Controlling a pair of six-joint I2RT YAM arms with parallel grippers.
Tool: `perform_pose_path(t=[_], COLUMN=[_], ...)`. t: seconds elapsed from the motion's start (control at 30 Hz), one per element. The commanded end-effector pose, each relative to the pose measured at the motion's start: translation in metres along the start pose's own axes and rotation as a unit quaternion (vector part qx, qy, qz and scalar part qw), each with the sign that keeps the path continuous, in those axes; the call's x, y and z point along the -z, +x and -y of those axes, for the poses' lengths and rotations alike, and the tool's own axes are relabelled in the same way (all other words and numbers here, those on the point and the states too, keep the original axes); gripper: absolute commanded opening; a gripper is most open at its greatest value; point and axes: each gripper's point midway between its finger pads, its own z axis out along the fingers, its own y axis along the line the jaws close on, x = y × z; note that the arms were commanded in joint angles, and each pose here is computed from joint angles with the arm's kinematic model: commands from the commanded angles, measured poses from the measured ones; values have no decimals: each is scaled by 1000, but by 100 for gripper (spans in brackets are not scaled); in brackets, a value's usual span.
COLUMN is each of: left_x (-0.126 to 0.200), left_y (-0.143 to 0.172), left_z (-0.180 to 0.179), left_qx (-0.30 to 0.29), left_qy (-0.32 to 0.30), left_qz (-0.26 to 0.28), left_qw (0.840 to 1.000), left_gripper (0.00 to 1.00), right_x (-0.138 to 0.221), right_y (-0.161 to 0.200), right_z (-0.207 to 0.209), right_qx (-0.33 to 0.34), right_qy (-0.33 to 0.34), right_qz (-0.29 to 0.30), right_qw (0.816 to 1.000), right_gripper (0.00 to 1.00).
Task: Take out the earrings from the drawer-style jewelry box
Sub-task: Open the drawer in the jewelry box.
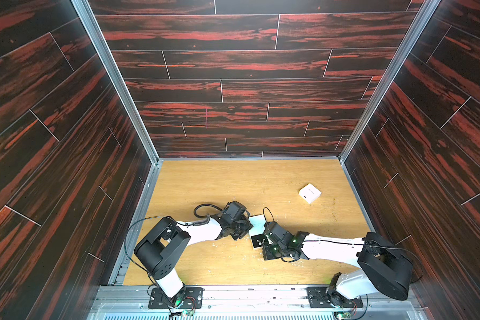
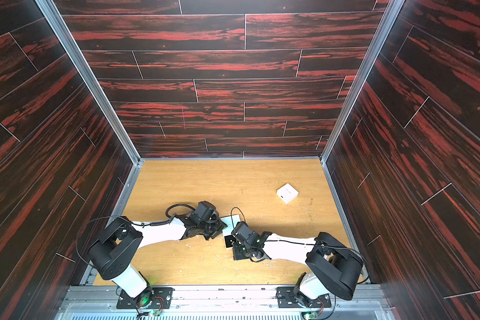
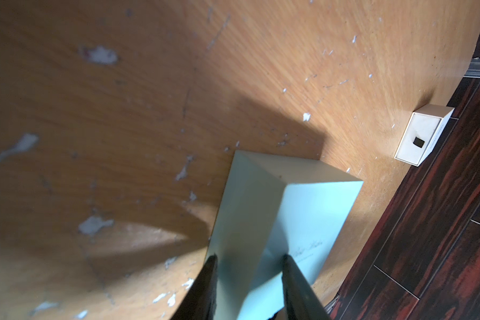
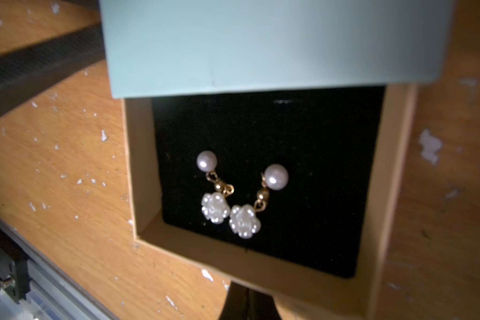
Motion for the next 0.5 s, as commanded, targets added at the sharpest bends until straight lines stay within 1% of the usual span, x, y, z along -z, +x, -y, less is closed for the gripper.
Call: perform_pose_path(t=[0.0, 0.03, 0.07, 0.2, 0.33, 0.4, 0.47], left_x=[-9, -8, -7, -4, -2, -1, 1], left_y=[-3, -2, -2, -1, -1, -1, -1], left_z=[-53, -53, -53, -52, -46, -42, -38], left_qx=[19, 18, 18, 11, -4, -10, -16], left_qy=[-87, -88, -88, -88, -80, -71, -66], left_qz=[13, 12, 12, 12, 10, 9, 8], left_qw=[996, 996, 996, 996, 997, 997, 998], left_gripper=[40, 40, 40, 40, 40, 40, 41], right_x=[-1, 4, 8, 37, 78, 97, 109], right_y=[41, 39, 37, 35, 25, 13, 1], right_z=[36, 34, 33, 29, 21, 14, 7], right_qx=[-13, -13, -14, -25, -28, -19, -6], right_qy=[75, 76, 76, 85, 87, 91, 95], right_qz=[-75, -71, -69, -69, -46, -28, -15], right_qw=[994, 994, 995, 994, 995, 995, 995], right_gripper=[20, 27, 31, 39, 43, 43, 39])
